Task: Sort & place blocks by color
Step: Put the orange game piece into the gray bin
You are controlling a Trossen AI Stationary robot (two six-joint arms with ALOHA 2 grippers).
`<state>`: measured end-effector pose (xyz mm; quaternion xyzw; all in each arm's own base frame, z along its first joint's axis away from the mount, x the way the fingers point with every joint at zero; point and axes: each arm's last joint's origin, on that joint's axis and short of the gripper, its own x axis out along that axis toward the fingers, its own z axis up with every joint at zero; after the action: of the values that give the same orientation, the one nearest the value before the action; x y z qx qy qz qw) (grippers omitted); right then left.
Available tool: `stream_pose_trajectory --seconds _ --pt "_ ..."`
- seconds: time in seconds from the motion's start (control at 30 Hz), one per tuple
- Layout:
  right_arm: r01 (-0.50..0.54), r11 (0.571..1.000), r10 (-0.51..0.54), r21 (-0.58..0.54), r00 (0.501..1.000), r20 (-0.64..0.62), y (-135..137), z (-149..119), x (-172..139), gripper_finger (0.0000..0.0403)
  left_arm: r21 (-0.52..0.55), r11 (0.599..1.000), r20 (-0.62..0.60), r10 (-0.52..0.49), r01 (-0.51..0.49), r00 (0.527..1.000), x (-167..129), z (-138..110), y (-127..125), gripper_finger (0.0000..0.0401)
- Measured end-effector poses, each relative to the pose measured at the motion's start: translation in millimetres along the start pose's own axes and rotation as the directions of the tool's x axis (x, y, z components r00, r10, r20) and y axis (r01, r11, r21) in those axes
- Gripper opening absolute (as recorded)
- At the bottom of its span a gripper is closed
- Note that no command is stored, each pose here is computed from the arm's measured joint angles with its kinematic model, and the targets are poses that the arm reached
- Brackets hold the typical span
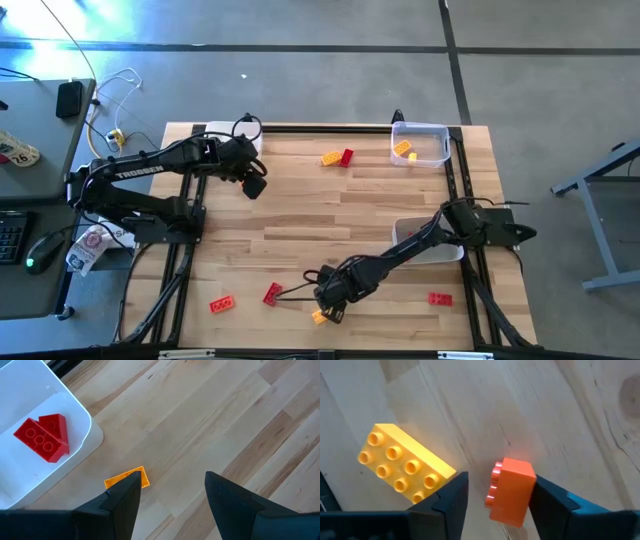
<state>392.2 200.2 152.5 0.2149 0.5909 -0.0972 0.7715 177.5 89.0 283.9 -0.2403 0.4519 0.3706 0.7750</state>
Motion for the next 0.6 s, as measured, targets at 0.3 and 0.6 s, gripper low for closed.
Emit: stream_pose_trajectory --seconds 0.3,0.6 --pt "0.024 0.998 -0.025 -0.051 1.000 -0.018 -2 -2 -1 0.0067 0.000 1.000 0.001 0.002 -0.002 1.000 0 0 0 0.0207" --pt "0.202 0.977 -0.204 -0.065 0.979 -0.023 -17 -7 -18 0.0067 0.027 1.000 0.002 0.004 -0.004 1.000 0 0 0 0.0207"
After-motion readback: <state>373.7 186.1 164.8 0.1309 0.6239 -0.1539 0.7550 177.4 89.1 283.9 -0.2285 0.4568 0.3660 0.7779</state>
